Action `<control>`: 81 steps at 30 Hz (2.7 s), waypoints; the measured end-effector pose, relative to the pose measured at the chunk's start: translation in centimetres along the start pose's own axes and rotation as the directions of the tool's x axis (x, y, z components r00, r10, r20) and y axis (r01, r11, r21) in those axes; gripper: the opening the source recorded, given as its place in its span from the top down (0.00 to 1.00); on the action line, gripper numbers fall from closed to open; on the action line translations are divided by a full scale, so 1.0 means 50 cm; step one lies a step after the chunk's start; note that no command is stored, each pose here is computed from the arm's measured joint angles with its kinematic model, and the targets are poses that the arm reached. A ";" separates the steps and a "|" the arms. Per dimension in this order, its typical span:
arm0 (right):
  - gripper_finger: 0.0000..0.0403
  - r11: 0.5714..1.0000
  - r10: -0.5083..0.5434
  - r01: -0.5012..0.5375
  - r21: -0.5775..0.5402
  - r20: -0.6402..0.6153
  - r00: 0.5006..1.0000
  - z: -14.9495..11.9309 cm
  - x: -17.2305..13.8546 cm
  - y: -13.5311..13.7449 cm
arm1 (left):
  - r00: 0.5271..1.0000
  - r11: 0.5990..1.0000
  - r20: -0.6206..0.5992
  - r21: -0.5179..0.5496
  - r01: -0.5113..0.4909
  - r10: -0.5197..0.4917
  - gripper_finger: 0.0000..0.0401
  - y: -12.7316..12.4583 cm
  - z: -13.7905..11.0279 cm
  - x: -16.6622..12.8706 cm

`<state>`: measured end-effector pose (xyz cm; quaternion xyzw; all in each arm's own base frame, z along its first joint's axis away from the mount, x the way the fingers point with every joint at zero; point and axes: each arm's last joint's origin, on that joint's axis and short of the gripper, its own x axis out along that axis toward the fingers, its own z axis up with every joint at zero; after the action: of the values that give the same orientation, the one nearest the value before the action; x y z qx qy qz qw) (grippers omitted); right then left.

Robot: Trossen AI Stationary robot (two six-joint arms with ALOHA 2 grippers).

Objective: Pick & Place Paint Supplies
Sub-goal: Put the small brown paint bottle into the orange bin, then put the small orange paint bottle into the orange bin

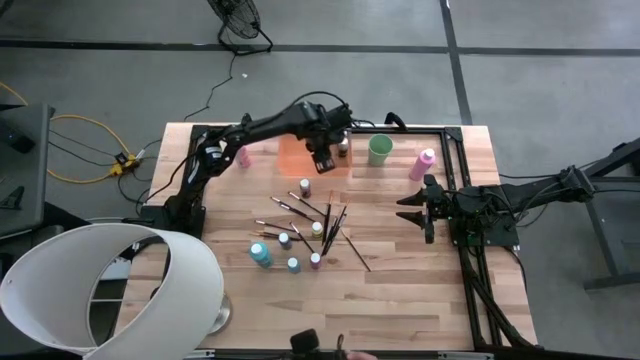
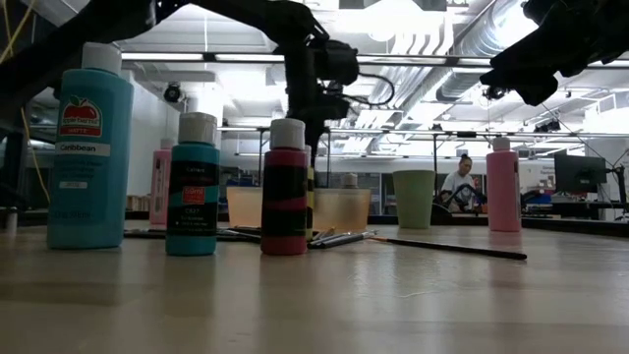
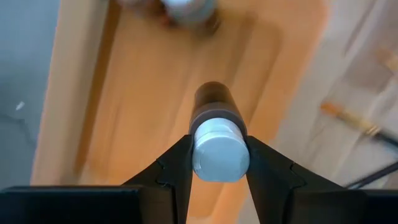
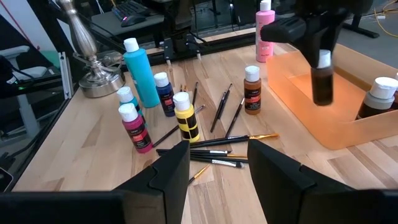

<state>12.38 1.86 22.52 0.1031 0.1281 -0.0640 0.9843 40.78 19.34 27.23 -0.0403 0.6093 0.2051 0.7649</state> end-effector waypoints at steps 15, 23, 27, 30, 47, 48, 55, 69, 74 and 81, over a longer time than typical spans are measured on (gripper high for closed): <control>0.61 1.000 0.000 0.000 0.000 0.000 1.000 0.000 0.000 0.000 | 0.992 0.993 0.113 -0.102 -0.052 0.064 0.69 0.101 0.011 0.013; 0.61 1.000 0.001 -0.001 0.000 0.000 1.000 0.000 0.000 0.000 | 0.998 0.975 0.042 -0.219 -0.036 0.047 0.69 0.120 -0.007 0.017; 0.61 1.000 0.000 0.000 0.000 0.000 1.000 0.000 0.000 0.000 | 1.000 0.964 -0.005 -0.264 -0.030 0.030 0.69 0.122 -0.018 0.018; 0.61 1.000 0.000 0.000 0.000 0.000 1.000 0.000 0.000 0.000 | 1.000 0.953 -0.019 -0.304 -0.008 0.002 0.69 0.124 -0.019 0.031; 0.61 1.000 0.001 -0.001 0.000 0.000 1.000 0.000 0.000 0.000 | 0.999 0.947 -0.016 -0.320 0.034 -0.041 0.69 0.118 -0.009 0.068; 0.61 1.000 0.000 0.000 0.000 0.000 1.000 0.000 0.000 0.000 | 0.999 0.947 -0.016 -0.320 0.034 -0.041 0.69 0.119 -0.009 0.068; 0.61 1.000 0.000 0.000 0.000 0.000 1.000 0.000 0.000 0.000 | 0.999 0.948 -0.017 -0.317 0.033 -0.041 0.69 0.118 -0.009 0.068; 0.61 1.000 0.000 0.000 0.000 0.000 1.000 0.000 0.000 0.000 | 1.000 0.951 -0.025 -0.309 0.002 -0.010 0.44 0.120 -0.010 0.070; 0.61 1.000 0.000 0.000 0.000 0.000 1.000 0.000 0.000 0.000 | 1.000 0.952 -0.026 -0.308 0.001 -0.009 0.41 0.119 -0.009 0.068; 0.61 1.000 0.000 0.000 0.000 0.000 1.000 0.000 0.000 0.000 | 0.999 0.952 -0.021 -0.302 -0.042 0.038 0.41 0.121 -0.001 -0.005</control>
<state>12.38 1.87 22.52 0.1031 0.1282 -0.0639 0.9843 38.52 24.76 28.61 -0.1460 0.5770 0.3110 0.7410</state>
